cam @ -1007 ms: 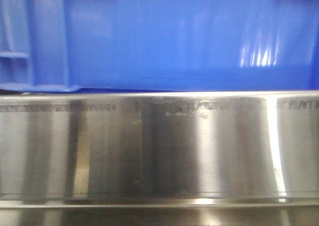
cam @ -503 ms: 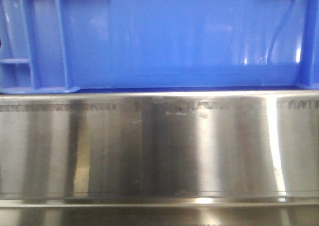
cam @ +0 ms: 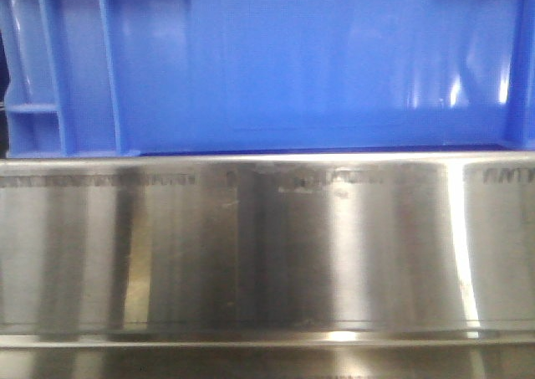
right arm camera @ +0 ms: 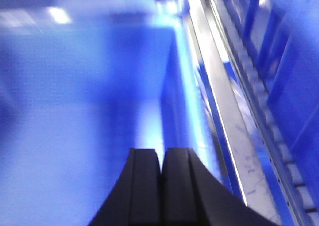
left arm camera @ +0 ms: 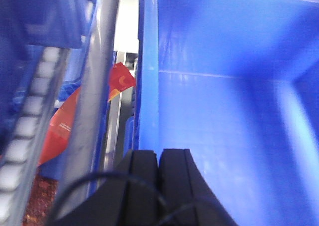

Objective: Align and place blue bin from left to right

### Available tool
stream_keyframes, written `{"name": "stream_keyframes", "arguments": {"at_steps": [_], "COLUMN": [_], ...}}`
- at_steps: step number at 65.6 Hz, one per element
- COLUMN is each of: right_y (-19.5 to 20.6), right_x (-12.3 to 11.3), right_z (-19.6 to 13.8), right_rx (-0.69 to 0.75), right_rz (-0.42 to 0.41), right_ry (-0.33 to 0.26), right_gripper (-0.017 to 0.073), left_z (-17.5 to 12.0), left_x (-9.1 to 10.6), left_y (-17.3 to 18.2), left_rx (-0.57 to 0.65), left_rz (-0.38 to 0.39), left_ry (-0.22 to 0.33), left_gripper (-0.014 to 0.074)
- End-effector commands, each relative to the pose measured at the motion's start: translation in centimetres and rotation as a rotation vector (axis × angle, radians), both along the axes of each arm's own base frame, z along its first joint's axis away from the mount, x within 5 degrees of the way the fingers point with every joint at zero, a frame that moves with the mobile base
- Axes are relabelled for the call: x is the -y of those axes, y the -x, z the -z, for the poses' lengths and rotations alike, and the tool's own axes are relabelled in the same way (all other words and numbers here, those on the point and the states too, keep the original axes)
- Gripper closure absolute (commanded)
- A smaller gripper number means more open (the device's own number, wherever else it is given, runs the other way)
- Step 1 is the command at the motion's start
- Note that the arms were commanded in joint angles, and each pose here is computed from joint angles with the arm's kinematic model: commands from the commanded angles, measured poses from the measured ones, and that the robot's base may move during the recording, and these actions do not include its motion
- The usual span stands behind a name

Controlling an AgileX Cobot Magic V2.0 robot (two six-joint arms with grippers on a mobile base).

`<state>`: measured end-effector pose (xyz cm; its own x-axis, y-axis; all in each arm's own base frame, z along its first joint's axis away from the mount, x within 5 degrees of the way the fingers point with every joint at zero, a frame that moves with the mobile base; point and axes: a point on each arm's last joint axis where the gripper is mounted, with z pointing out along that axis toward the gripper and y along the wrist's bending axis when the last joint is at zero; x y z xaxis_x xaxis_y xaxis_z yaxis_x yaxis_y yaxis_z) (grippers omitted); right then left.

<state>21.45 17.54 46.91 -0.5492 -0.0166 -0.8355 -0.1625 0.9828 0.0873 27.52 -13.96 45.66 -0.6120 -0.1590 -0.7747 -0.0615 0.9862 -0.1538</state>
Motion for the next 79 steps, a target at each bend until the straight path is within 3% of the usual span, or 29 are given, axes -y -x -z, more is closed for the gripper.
{"name": "stream_keyframes", "arguments": {"at_steps": [1, 16, 30, 40, 61, 72, 79], "right_y": [1.0, 3.4, 5.7, 7.8, 11.6, 12.8, 13.1], "right_x": [1.0, 1.7, 2.3, 3.8, 6.9, 8.2, 8.8], "right_z": [-1.4, -1.6, 0.3, 1.3, 3.3, 3.6, 3.4], "right_rx": [0.044, 0.070, 0.134, 0.201, 0.392, 0.470, 0.486], "right_rz": [-0.009, -0.093, -0.219, -0.308, -0.509, -0.546, -0.543], "right_ry": [-0.027, -0.004, -0.030, -0.074, -0.047, -0.099, -0.115], "right_gripper": [0.0637, 0.0637, 0.0637, 0.0637, 0.0638, 0.0638, 0.0638], "left_z": [-1.5, -3.0, -1.0, 0.4, 3.7, 4.9, 4.8], "left_x": [-0.8, -0.4, -0.1, -1.0, -3.3, -4.0, -4.5], "left_y": [1.7, 4.9, 7.3, 9.4, 14.3, 16.3, 16.8], "left_rx": [0.019, 0.120, 0.213, 0.324, 0.582, 0.716, 0.736], "left_rz": [0.000, 0.101, 0.240, 0.335, 0.525, 0.616, 0.615], "left_ry": [0.036, 0.067, 0.103, 0.164, 0.298, 0.350, 0.357], "left_gripper": [0.0704, 0.0704, 0.0704, 0.0704, 0.0704, 0.0704, 0.0704]}}
